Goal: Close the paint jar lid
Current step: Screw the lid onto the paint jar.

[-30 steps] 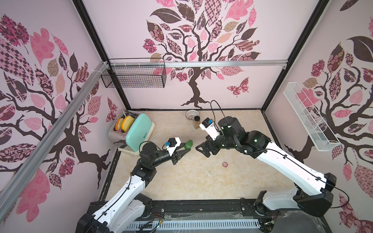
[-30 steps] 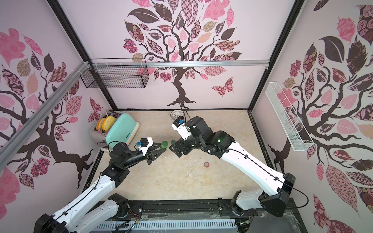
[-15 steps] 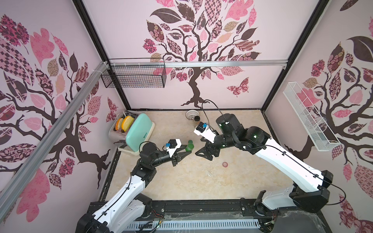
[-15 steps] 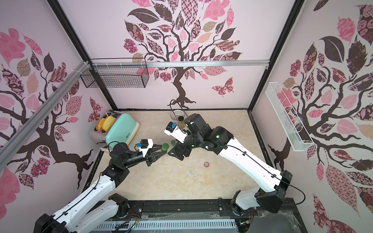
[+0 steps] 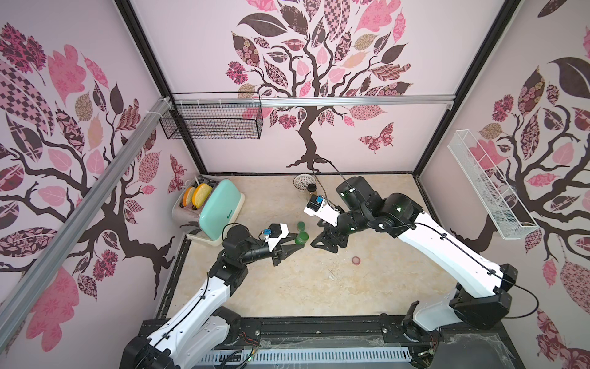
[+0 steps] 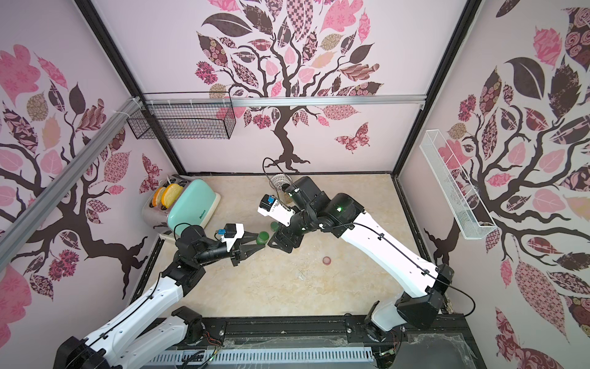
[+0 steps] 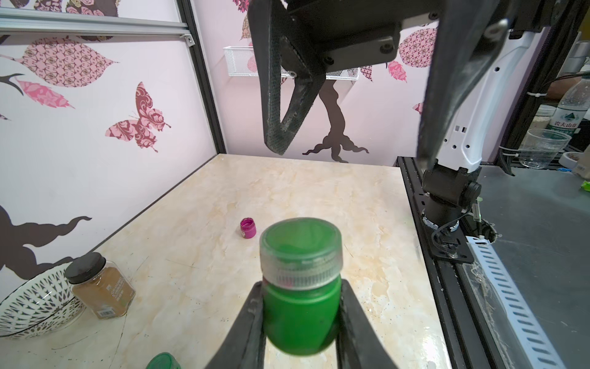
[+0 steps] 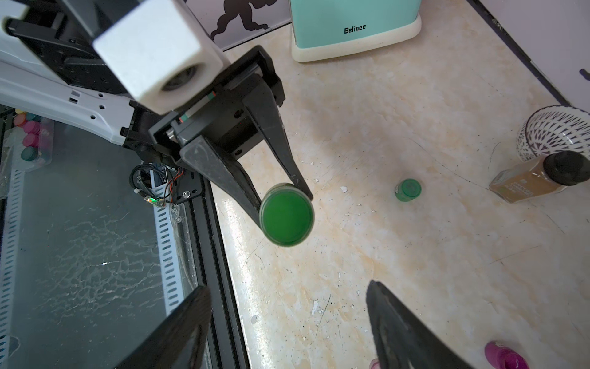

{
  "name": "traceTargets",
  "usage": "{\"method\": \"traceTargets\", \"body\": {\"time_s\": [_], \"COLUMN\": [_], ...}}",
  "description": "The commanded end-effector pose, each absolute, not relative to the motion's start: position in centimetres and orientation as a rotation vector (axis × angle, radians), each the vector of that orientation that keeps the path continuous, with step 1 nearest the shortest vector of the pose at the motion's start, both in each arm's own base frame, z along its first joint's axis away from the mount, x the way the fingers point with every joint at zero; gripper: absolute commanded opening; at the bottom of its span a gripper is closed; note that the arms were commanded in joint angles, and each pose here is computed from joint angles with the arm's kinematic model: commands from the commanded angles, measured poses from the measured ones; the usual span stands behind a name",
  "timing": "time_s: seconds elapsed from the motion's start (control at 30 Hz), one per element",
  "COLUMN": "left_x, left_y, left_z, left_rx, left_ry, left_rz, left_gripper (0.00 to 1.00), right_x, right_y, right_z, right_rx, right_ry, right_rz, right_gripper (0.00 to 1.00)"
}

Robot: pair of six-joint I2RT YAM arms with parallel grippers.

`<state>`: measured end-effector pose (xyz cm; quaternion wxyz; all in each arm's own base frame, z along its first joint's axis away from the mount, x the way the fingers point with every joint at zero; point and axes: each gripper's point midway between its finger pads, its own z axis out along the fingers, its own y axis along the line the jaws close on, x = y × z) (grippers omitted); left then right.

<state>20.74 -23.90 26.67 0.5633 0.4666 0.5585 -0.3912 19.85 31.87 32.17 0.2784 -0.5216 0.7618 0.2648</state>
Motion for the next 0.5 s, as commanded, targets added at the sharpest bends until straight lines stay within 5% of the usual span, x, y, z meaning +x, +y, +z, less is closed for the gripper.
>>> {"method": "traceTargets", "body": {"time_s": [0.0,0.47], "left_x": [20.4,20.2], "left_y": [-24.2,-24.4], "left_z": [27.3,27.3], "left_rx": [1.125,1.140], "left_ry": [1.285,1.283], "left_rz": [-0.928,-0.939], "left_gripper": [0.17,0.17], "right_x": [20.2,20.8], "right_y": [32.6,35.6], "right_z": [32.8,30.9], "right_rx": [-1.409,-1.454], "right_ry": [2.030,2.064], "right_rz": [0.727,0.718], "right_gripper": [0.77,0.67]}}
